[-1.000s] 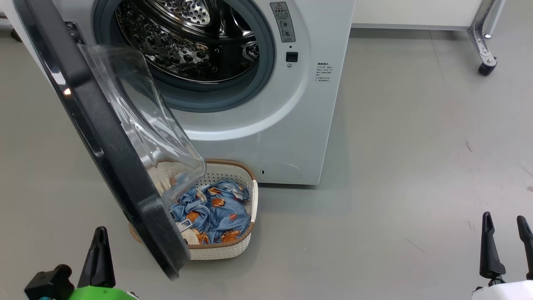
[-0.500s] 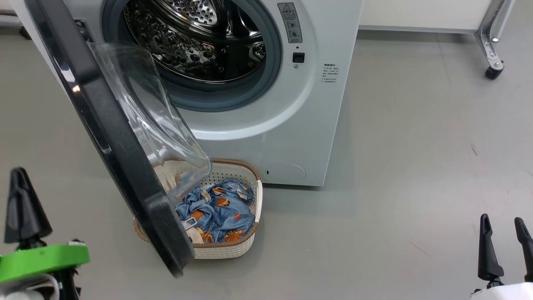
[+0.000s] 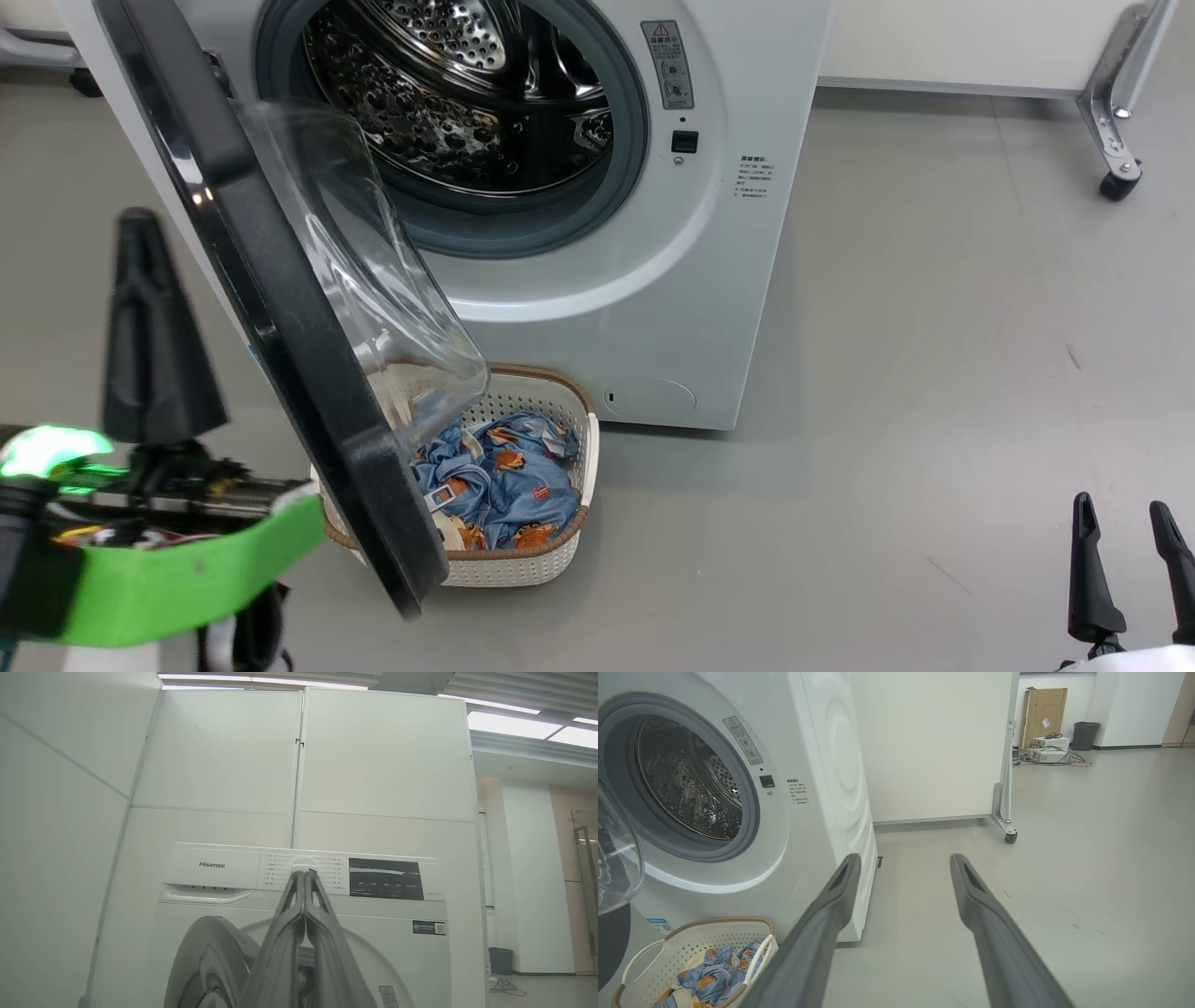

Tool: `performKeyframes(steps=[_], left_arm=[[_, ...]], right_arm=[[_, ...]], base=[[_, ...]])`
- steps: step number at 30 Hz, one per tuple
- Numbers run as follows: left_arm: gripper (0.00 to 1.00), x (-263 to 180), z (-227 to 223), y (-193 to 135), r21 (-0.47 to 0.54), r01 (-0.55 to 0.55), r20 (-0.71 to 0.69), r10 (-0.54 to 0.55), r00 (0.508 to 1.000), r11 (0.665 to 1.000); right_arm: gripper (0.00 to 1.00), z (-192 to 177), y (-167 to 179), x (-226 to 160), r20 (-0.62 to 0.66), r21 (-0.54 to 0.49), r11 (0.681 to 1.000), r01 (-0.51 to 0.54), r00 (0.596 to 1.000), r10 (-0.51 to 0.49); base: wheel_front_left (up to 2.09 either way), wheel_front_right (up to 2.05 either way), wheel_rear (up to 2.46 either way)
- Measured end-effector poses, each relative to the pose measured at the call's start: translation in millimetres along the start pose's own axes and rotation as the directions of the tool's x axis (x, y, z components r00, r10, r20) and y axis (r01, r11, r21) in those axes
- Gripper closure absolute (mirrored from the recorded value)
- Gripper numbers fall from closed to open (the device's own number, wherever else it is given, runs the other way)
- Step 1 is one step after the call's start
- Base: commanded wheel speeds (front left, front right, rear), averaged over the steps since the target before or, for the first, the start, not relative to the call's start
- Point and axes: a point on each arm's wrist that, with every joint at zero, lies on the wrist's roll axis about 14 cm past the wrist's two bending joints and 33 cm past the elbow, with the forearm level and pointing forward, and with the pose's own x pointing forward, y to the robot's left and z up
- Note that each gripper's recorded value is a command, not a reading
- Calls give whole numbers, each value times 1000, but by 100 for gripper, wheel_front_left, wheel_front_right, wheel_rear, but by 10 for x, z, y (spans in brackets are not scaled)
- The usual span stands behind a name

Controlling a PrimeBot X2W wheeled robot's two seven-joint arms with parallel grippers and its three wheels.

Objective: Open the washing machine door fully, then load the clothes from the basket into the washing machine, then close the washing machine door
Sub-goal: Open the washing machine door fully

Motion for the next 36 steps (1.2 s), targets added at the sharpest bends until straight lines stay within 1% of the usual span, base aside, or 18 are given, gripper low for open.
performKeyframes(steps=[2, 4, 9, 12, 14, 17, 19, 21, 26, 29, 31, 36], left_arm=[[100, 10, 41, -284, -79, 79, 19, -77, 997, 994], [100, -14, 52, -535, -156, 143, 23, -142, 990, 977], [100, -117, -17, -951, -268, 236, -39, -255, 966, 934], [100, -239, -147, -1158, -338, 263, -115, -317, 942, 904], [100, -389, -315, -1310, -386, 267, -199, -363, 911, 883], [100, -618, -535, -1438, -452, 237, -309, -400, 863, 860], [100, -739, -657, -1488, -479, 215, -369, -418, 830, 851], [100, -836, -774, -1488, -480, 190, -425, -416, 804, 857], [100, -1022, -1024, -1389, -450, 115, -542, -373, 753, 886], [100, -1152, -1142, -1339, -476, 33, -596, -350, 723, 879], [100, -1172, -1194, -1272, -451, 12, -619, -322, 717, 893], [100, -1173, -1275, -1134, -378, 11, -650, -273, 709, 926]], right_arm=[[0, -24, -8, -26, -9, -1, 1000, 2, 1000, -3], [0, -30, -4, -33, -11, 0, 1000, 2, 1000, -2], [0, -46, 51, -40, -15, 6, 1000, -12, 1000, 12], [0, -56, 82, -35, -19, 7, 1000, -21, 1000, 21], [0, -59, 114, -26, -19, 10, 999, -30, 999, 31], [0, -74, 190, -19, -23, 15, 999, -52, 998, 53], [0, -78, 205, -16, -24, 17, 998, -56, 998, 57], [0, -80, 215, -11, -25, 17, 998, -59, 998, 60], [0, -77, 239, 1, -24, 17, 998, -67, 997, 67], [0, -80, 250, 7, -24, 18, 997, -70, 997, 70], [0, -84, 258, 11, -26, 19, 997, -72, 997, 73], [0, -97, 301, 17, -29, 22, 996, -84, 996, 85]], base=[[0, 0, 0], [0, 0, 0], [0, 0, 0], [0, 0, 0], [0, 0, 0], [0, 0, 0], [0, 0, 0], [0, 0, 0], [0, 0, 0], [0, 0, 0], [0, 0, 0], [0, 0, 0]])
